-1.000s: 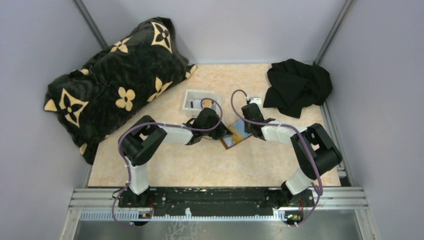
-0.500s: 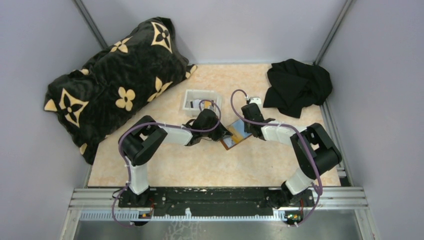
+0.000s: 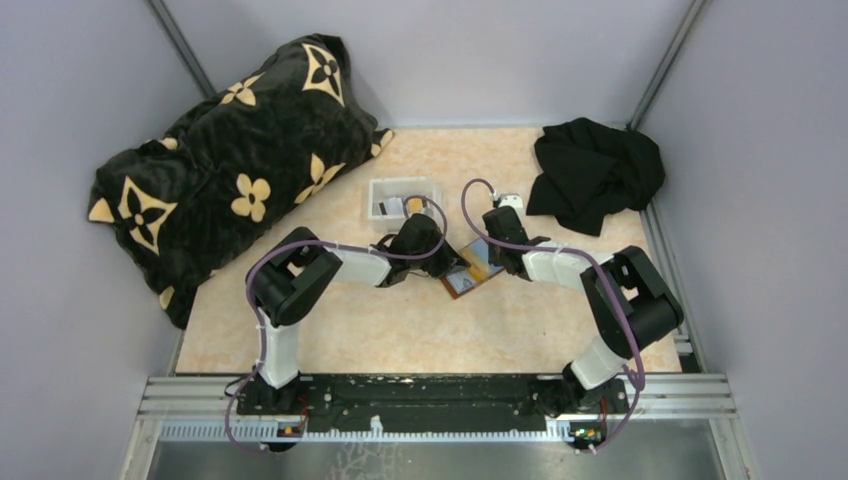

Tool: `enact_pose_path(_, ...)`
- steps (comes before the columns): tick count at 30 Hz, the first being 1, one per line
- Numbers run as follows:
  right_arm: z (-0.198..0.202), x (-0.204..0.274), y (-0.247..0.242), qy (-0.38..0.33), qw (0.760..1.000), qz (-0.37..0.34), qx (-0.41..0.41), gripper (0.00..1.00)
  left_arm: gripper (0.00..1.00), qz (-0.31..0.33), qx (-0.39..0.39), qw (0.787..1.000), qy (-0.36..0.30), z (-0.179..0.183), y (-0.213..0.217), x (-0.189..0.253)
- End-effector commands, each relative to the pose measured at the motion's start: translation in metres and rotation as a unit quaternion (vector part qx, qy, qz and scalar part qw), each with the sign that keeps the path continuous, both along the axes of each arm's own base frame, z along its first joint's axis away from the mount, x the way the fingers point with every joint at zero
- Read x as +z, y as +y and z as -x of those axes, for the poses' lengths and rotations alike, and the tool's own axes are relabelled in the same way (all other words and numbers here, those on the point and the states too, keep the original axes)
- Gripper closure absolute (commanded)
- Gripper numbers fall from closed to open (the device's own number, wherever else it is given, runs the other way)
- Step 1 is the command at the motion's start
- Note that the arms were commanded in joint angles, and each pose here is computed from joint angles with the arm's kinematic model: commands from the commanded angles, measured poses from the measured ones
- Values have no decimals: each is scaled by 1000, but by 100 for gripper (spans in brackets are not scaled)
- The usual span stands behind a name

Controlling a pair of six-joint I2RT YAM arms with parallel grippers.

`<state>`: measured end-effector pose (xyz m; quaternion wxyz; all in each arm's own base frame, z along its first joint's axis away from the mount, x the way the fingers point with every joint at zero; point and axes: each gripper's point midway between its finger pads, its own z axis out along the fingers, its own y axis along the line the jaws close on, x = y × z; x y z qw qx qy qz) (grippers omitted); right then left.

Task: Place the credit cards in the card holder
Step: Insert the credit card into the card holder.

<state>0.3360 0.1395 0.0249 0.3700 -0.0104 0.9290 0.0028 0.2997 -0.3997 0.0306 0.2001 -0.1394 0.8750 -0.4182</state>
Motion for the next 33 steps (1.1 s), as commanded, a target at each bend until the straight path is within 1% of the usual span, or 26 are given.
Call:
enact_pose_path(1, 12, -19, 1, 40, 999, -5, 10, 100, 100, -52, -5, 998, 37, 8, 9, -38)
enact_pose_path(6, 13, -20, 1, 43, 999, -4, 10, 100, 100, -58, -7, 997, 41, 8, 9, -41)
enact_pose_path(10, 13, -22, 2, 45, 999, -5, 11, 100, 88, -66, -1, 997, 43, 12, 17, -43)
enact_pose_path(13, 13, -22, 2, 45, 999, -6, 11, 100, 84, -74, -4, 996, 42, 13, 20, -45)
enact_pose_path(15, 12, -21, 1, 45, 999, -4, 9, 100, 84, -81, -6, 996, 44, 15, 22, -46)
enact_pose_path(16, 12, -21, 1, 45, 999, -4, 9, 100, 84, -82, -6, 996, 43, 16, 23, -46)
enact_pose_path(17, 12, -21, 2, 45, 999, -4, 9, 100, 86, -83, -7, 996, 44, 18, 23, -46)
enact_pose_path(19, 11, -20, 3, 43, 999, -5, 9, 100, 99, -86, -12, 995, 44, 20, 24, -48)
enact_pose_path(20, 10, -21, 3, 44, 999, -5, 9, 100, 100, -88, -13, 995, 46, 22, 25, -49)
enact_pose_path(33, 5, -16, 4, 38, 999, -4, 7, 100, 100, -114, -15, 991, 73, 46, 39, -60)
